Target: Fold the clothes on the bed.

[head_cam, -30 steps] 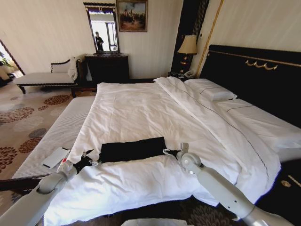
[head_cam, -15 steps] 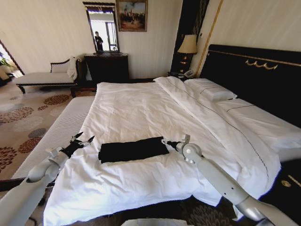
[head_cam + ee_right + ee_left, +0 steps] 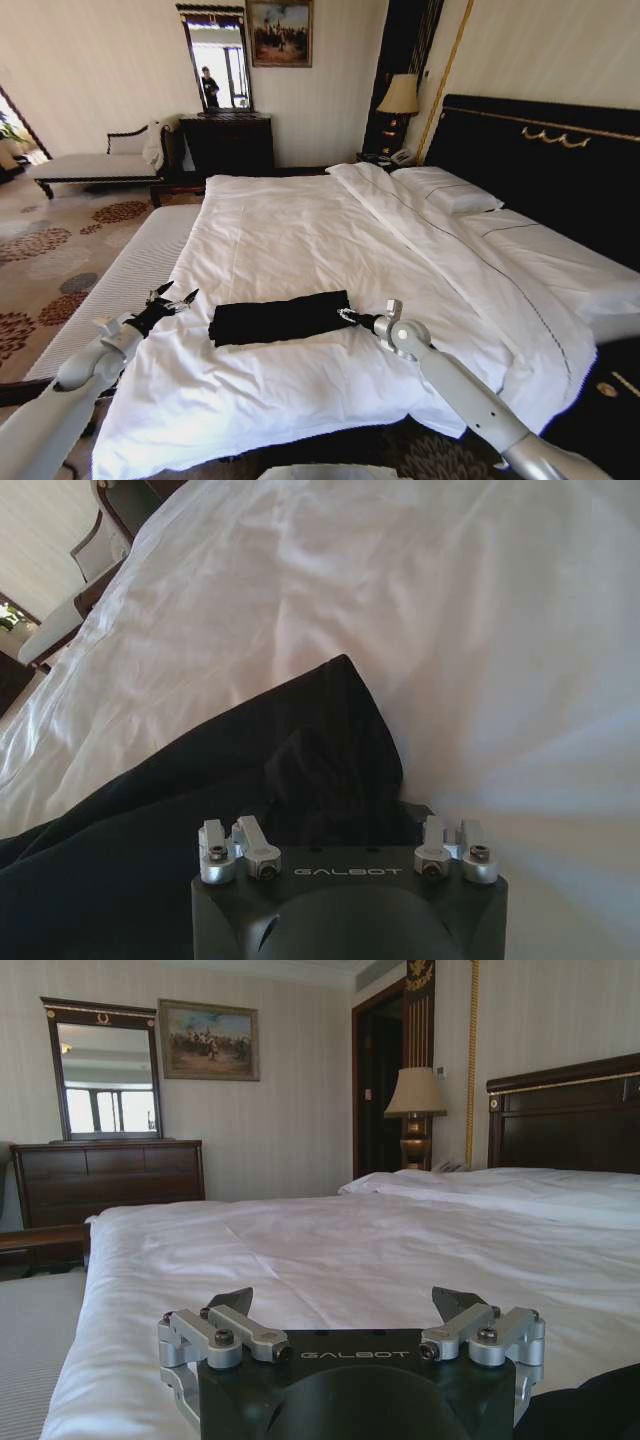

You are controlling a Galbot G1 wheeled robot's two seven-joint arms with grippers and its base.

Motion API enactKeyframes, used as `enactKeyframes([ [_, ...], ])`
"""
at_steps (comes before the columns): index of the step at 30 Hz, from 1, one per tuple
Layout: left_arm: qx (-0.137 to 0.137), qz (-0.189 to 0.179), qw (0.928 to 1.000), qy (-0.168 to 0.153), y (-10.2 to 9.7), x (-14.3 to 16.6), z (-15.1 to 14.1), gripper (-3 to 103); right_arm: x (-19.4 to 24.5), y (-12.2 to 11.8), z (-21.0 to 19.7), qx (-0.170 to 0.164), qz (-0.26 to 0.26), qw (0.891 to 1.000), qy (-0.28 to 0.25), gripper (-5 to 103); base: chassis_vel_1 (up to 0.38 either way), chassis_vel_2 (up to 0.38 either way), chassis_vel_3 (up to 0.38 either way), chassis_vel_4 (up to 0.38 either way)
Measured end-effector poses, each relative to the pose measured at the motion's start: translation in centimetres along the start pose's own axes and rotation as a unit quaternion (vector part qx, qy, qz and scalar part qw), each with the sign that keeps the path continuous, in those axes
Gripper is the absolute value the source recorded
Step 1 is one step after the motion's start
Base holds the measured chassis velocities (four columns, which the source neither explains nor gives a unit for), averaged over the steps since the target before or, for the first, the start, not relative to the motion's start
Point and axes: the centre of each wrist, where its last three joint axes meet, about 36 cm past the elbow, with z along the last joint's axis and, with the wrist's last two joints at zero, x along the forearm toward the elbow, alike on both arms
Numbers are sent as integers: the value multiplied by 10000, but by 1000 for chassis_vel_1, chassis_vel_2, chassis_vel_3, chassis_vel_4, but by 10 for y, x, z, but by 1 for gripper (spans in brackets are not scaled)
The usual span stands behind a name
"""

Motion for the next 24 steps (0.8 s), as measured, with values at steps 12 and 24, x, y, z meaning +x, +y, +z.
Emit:
enactKeyframes([
  [12,-53,-83,9999,-122,5,2,-2,100,9,3,-3,-10,-30,9998,-210,25,0,0,0,0],
  [24,-98,-142,9996,-203,7,3,-3,100,25,6,2,-62,-84,9994,-326,2,0,0,0,0],
])
